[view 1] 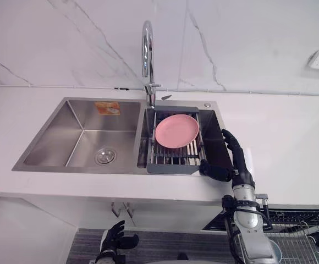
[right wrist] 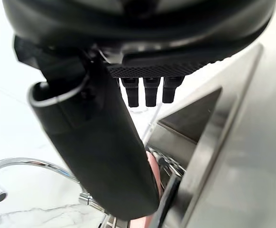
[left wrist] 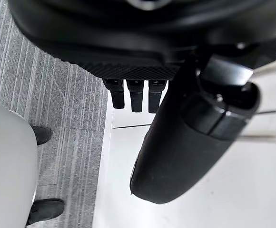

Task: Walk over to the sink, pick up the cup, carry it to the dishwasher, place the cup inside the dishwasher, then close the dishwasher door

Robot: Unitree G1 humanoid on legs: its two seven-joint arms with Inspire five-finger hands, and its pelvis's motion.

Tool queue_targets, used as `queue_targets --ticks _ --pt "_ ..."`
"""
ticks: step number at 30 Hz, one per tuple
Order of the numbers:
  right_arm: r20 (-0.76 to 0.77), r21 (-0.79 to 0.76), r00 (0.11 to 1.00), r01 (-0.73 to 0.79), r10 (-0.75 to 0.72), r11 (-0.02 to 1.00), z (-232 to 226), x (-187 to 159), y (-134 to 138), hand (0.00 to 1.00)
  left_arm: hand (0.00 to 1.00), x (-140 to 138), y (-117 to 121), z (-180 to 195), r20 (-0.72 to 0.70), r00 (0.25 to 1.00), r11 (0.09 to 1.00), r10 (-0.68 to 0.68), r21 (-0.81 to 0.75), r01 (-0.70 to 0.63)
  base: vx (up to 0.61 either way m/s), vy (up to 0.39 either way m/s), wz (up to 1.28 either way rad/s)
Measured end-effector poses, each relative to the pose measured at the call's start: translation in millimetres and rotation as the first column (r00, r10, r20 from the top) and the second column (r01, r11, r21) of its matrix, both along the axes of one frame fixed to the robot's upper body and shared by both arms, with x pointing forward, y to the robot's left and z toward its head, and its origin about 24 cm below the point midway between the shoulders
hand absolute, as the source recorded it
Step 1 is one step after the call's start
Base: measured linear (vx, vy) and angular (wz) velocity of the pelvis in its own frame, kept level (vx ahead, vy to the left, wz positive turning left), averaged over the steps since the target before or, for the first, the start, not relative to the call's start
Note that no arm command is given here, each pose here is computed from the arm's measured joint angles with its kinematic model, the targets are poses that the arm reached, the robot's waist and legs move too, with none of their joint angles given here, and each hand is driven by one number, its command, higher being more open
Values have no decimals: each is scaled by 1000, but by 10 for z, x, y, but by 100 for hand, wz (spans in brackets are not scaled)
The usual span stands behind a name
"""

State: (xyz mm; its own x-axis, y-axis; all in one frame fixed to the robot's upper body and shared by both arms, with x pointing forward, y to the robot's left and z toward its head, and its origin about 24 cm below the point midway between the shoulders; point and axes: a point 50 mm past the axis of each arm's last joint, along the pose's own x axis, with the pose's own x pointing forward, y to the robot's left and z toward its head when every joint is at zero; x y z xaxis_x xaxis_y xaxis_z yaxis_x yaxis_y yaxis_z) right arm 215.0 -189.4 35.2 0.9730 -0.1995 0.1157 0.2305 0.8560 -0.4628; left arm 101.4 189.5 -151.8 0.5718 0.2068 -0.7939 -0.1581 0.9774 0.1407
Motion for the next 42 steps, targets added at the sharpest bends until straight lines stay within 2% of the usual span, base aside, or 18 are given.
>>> queue_targets --ticks 10,16,27,37,42 --pt "0 -95 1000 -10 10 995 45 10 -125 90 90 -10 3 -5 -4 1000 1000 7 -4 -7 -17 0 9" --pt "15 -171 999 -35 38 985 127 184 -203 90 90 -3 15 -1 -1 1000 1000 5 -1 -5 82 21 0" --pt "-13 -324 989 -141 144 936 194 448 -150 90 90 13 41 10 6 1000 1000 1 6 -1 21 12 2" --pt "-62 -468 984 -174 164 866 235 693 -196 90 90 60 49 37 32 999 1000 -1 10 0 -23 -8 7" --pt "-90 -531 977 -211 193 820 225 780 -122 90 90 70 48 43 41 999 1000 5 6 -5 -23 -9 4"
